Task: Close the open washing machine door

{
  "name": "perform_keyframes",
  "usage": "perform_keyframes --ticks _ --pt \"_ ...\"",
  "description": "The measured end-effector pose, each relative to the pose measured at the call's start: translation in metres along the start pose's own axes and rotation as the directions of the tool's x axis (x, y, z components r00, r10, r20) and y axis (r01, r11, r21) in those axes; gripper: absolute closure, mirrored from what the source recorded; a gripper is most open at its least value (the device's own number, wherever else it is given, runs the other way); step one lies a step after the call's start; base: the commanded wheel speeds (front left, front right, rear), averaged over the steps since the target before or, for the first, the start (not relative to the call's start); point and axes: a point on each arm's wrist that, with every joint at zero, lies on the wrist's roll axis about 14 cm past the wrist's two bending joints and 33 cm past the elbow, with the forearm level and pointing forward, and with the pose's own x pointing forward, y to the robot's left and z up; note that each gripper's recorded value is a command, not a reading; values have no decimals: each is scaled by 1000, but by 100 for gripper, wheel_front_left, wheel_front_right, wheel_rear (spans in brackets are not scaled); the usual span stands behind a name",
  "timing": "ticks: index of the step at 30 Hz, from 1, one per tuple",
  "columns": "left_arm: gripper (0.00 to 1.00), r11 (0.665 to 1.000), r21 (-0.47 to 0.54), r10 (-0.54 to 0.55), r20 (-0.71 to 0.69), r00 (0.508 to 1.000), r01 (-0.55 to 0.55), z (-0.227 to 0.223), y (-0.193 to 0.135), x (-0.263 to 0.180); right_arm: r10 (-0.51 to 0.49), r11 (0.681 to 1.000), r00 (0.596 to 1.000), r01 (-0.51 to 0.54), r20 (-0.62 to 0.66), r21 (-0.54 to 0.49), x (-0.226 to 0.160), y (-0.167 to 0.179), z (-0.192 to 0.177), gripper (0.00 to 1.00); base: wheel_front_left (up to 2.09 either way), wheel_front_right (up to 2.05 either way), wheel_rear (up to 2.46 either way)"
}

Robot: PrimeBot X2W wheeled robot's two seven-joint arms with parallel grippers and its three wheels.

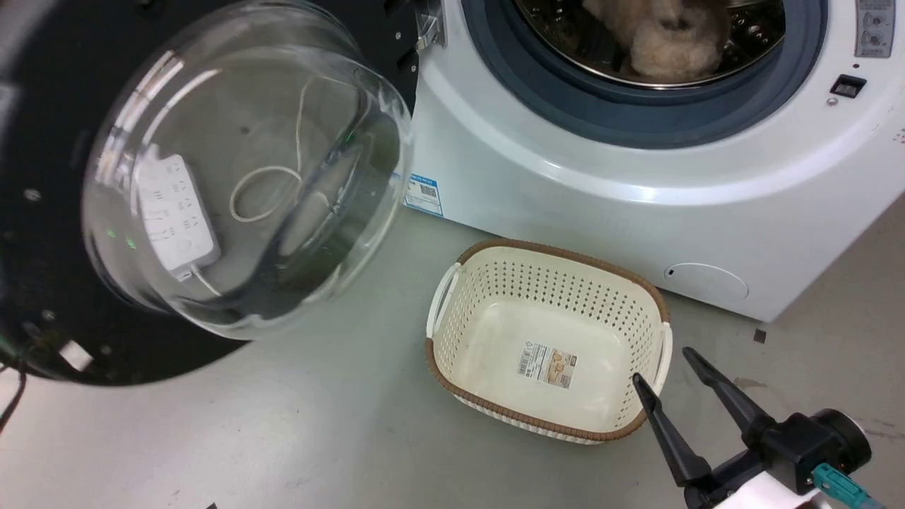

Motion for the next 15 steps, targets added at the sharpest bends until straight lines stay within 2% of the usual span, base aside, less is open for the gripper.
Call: perform_keyframes --ticks 3,6,7,15 --pt "100 999 -5 -42 -94 995 42 -18 -8 -3 4 1000 1000 -4 4 -6 -1 2 3 0 0 0 0" --pt "100 995 -53 -95 -219 971 86 -47 -12 -12 -3 1000 1000 4 16 -12 -2 3 9 0 0 0 0" --pt "100 989 -85 -141 -357 923 119 -78 -14 -29 -20 1000 999 20 32 -9 -5 4 16 0 0 0 0" --pt "100 965 -142 -264 -516 815 223 -128 -22 -86 -58 998 996 59 73 -14 -20 19 35 0 0 0 0"
